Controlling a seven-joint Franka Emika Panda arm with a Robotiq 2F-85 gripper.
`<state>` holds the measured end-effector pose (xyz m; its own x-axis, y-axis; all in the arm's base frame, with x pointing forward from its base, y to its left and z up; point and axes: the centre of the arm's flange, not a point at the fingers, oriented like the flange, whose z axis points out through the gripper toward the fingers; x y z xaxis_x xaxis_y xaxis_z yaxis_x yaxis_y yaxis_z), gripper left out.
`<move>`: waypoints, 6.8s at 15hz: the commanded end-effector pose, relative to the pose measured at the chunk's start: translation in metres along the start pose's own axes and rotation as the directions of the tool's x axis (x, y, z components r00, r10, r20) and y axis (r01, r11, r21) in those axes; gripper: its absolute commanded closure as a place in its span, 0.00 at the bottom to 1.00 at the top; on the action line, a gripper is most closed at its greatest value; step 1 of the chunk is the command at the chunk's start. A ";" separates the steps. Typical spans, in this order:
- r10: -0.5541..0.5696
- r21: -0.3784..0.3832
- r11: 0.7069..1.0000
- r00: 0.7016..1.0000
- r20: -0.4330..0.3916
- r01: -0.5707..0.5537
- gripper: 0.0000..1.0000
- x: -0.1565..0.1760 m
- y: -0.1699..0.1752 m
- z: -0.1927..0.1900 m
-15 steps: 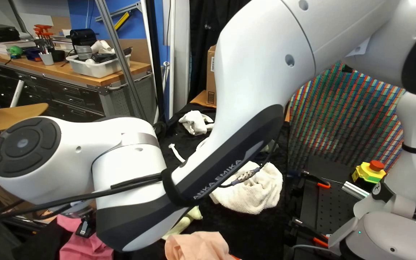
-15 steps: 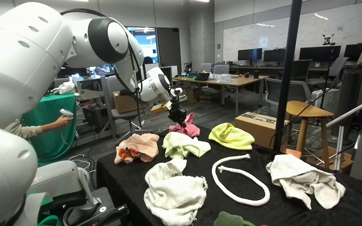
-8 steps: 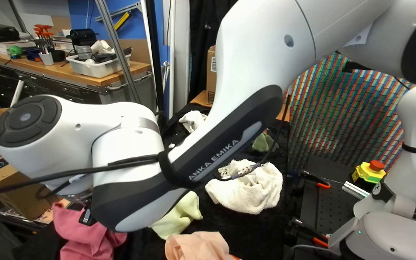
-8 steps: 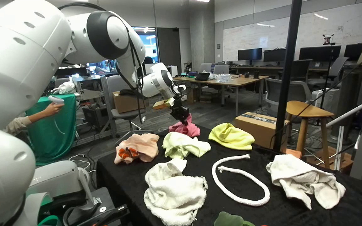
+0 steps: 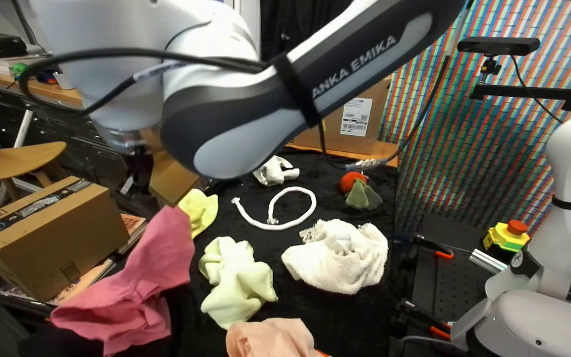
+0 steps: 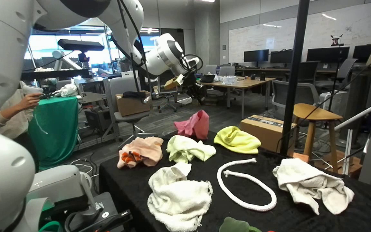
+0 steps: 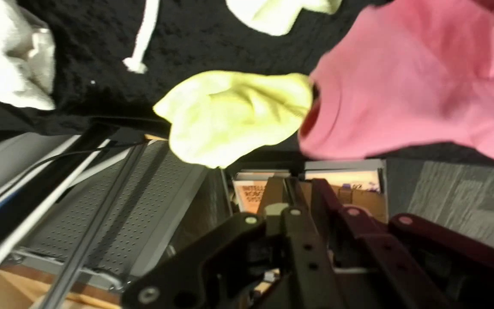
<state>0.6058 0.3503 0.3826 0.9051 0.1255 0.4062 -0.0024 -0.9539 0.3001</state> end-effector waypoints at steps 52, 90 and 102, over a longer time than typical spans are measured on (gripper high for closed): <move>0.105 0.118 0.970 0.806 0.583 -0.213 0.77 -0.289 0.173 0.132; 0.101 0.291 0.952 0.995 -0.019 -0.091 0.97 -0.029 0.114 -0.102; 0.320 0.172 0.935 0.947 -0.038 -0.309 0.98 0.019 0.048 -0.078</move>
<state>0.5646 0.3078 0.4739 0.8654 -0.1308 0.4837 -0.1425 -0.9897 -0.0128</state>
